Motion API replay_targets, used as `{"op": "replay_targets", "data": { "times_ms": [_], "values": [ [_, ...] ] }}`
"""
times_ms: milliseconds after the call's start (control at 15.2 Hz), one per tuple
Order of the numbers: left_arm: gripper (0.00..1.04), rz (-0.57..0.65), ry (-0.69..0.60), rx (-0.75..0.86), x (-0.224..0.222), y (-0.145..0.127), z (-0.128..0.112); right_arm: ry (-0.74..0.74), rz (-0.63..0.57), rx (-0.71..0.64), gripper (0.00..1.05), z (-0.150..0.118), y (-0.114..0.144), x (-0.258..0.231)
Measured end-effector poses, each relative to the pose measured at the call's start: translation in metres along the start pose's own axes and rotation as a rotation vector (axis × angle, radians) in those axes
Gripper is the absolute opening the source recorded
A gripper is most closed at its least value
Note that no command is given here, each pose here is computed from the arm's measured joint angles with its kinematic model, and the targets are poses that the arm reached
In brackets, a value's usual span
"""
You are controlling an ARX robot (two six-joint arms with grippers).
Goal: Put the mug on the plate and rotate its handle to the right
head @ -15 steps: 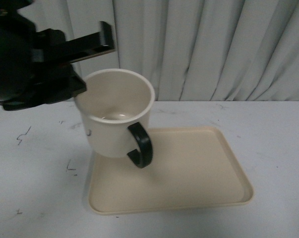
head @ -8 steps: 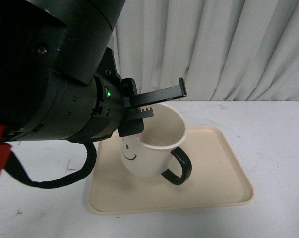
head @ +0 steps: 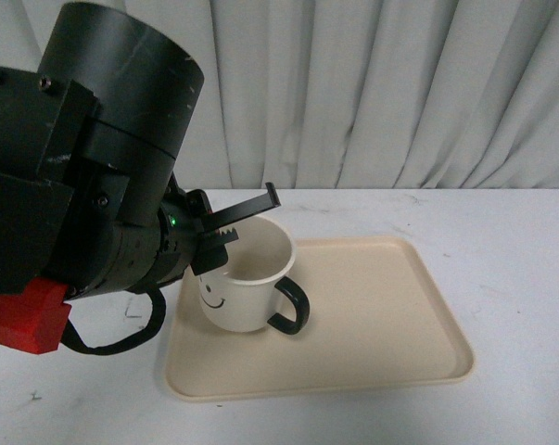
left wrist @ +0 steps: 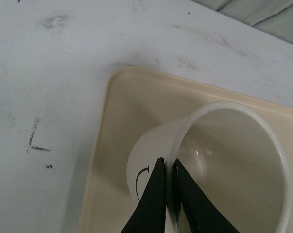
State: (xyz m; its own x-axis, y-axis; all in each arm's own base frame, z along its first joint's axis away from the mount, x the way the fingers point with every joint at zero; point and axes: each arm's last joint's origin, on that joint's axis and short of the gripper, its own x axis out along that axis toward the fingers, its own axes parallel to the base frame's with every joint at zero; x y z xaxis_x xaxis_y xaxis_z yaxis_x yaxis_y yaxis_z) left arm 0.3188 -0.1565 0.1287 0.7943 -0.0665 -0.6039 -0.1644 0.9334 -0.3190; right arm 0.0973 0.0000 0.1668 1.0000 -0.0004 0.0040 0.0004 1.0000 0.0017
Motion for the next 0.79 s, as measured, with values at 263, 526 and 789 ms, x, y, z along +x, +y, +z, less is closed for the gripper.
{"op": "replay_targets", "data": {
  "times_ms": [263,526,789],
  "values": [
    [0.03,-0.013,0.025,-0.020,0.010,0.004,-0.010,0.000,0.000,0.000,0.98,0.000,0.000,0.000],
    [0.03,-0.022,0.019,-0.055,0.018,0.008,-0.013,0.000,0.000,0.000,0.98,0.000,0.000,0.000],
    [0.18,-0.035,0.055,-0.021,0.022,0.002,-0.009,0.000,0.000,0.000,0.98,0.000,0.000,0.000]
  ]
}}
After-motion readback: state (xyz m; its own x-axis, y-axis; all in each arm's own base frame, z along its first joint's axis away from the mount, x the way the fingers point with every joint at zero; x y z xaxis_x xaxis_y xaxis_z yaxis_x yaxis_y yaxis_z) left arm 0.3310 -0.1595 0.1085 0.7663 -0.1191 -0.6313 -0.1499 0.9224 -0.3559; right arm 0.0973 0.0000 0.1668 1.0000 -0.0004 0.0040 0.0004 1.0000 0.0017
